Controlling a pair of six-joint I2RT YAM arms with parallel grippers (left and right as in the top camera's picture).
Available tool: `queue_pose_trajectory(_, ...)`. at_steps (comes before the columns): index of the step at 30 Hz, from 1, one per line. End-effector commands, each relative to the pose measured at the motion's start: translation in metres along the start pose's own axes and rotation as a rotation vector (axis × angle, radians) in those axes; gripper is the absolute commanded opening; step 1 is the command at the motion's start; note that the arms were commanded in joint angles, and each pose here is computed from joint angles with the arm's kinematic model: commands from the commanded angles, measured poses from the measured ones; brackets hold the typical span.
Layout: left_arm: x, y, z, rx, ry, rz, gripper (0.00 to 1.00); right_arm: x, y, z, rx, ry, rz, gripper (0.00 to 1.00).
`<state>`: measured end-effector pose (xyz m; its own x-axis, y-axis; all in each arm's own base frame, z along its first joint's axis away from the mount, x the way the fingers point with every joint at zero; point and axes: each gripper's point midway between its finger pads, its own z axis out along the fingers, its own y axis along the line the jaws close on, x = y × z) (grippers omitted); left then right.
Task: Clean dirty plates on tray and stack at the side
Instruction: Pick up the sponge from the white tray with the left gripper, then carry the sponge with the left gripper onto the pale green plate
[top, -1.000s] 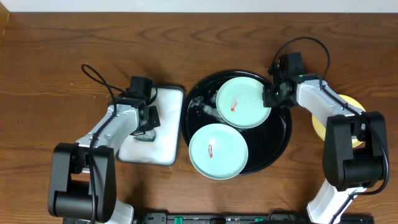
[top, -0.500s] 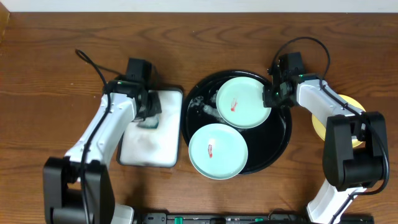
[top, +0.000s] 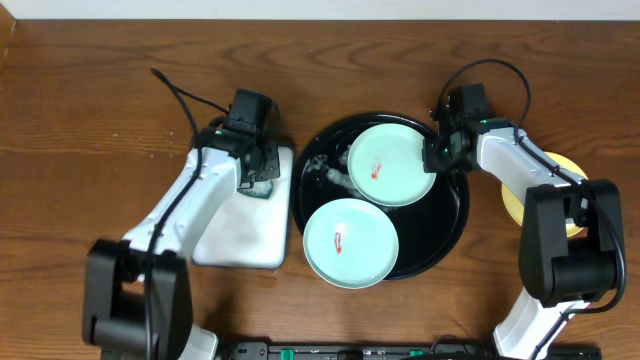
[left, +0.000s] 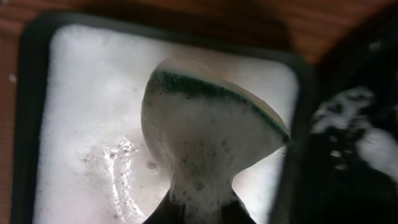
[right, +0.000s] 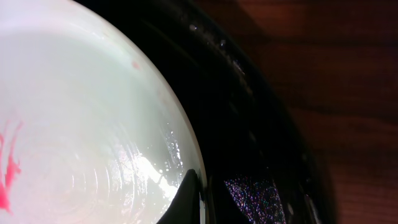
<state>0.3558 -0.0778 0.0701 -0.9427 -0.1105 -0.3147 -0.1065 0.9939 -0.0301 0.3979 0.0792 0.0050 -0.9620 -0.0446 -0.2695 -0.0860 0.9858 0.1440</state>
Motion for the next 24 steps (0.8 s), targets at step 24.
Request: queue_pose_trajectory(24, -0.018, -0.265, -0.015, 0.713, -0.128, 0.044, 0.07, 0.024, -0.003, 0.015, 0.019, 0.083, 0.008, 0.01)
